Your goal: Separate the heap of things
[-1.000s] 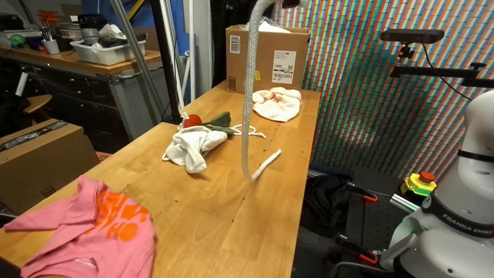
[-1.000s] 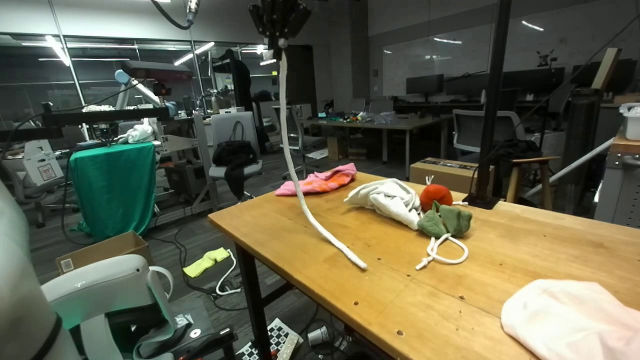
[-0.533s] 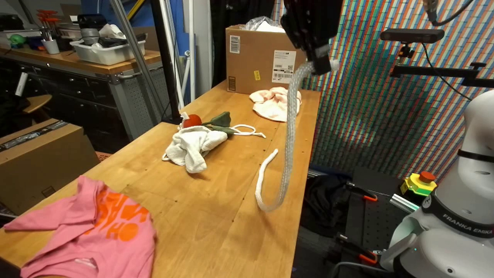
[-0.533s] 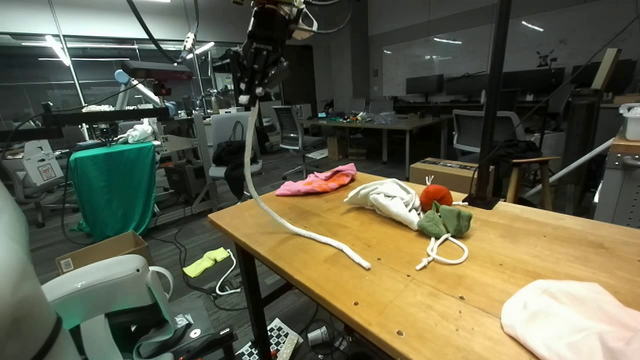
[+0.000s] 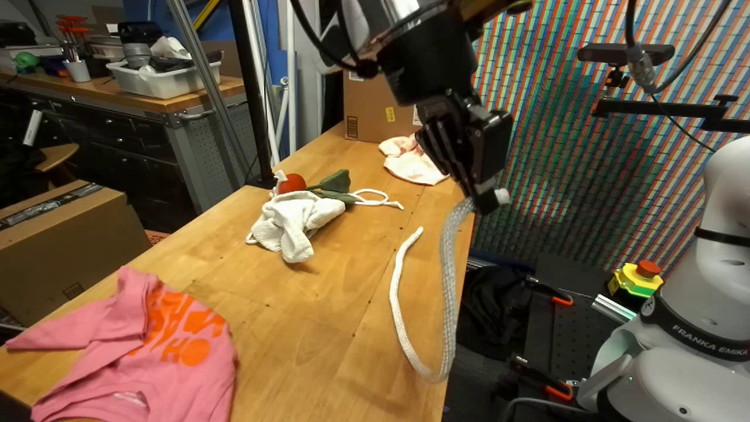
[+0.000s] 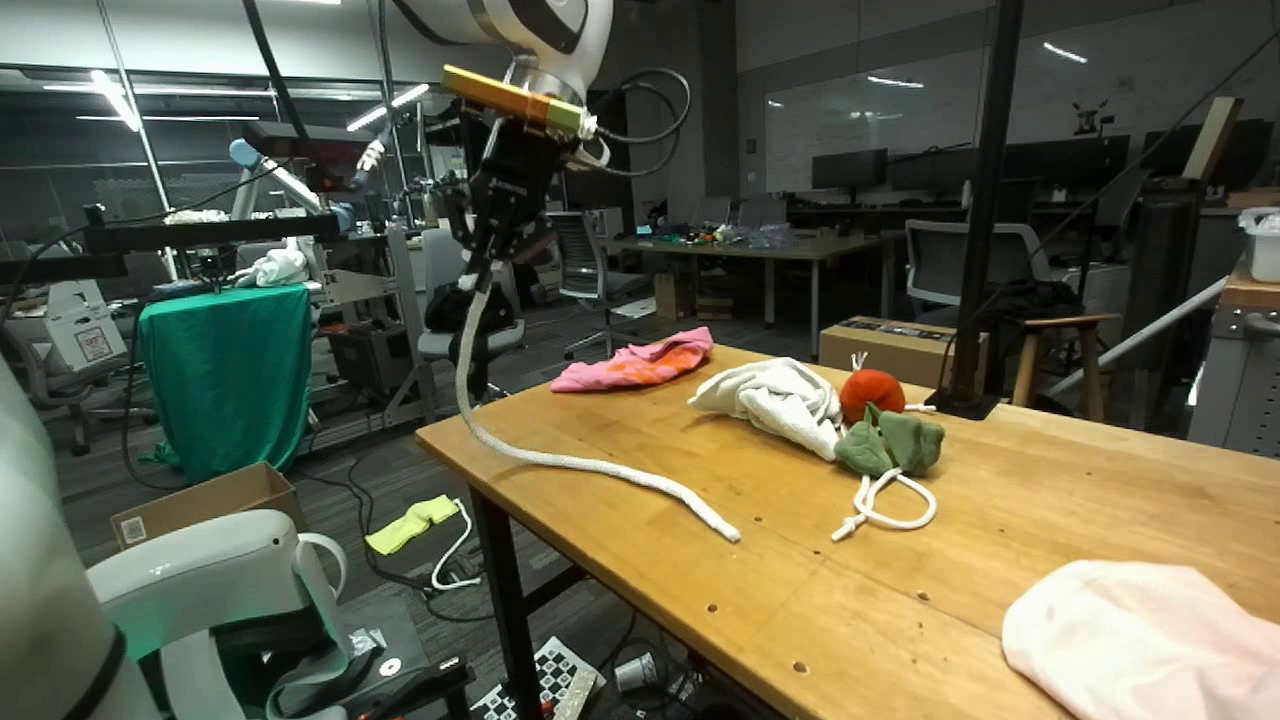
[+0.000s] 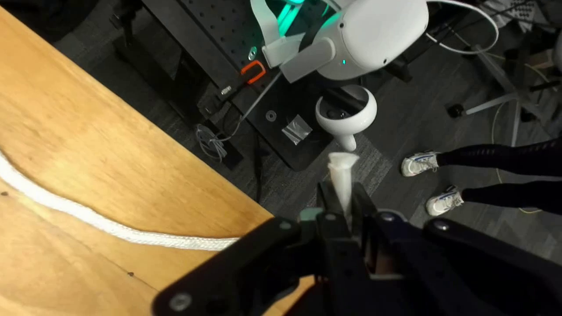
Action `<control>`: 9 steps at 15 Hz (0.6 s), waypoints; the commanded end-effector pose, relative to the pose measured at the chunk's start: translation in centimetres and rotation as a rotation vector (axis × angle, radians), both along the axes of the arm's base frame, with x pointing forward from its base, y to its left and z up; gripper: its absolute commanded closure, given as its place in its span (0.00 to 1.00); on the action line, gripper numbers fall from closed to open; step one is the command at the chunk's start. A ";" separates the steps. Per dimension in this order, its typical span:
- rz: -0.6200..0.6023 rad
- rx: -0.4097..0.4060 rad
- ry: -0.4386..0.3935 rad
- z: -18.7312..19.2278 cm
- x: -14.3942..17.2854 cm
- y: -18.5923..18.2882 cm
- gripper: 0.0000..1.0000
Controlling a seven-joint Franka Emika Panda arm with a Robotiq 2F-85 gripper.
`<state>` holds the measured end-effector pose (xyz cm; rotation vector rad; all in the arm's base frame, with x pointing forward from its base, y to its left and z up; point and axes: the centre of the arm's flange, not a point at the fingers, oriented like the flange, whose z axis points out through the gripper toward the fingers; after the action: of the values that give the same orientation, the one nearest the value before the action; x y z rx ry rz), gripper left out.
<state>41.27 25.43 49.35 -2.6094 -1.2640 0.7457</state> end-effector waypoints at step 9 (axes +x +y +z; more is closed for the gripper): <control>-0.371 0.066 0.089 -13.8 2.8 4.8 0.93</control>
<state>43.47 28.91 38.04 -2.5969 -0.8924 0.7198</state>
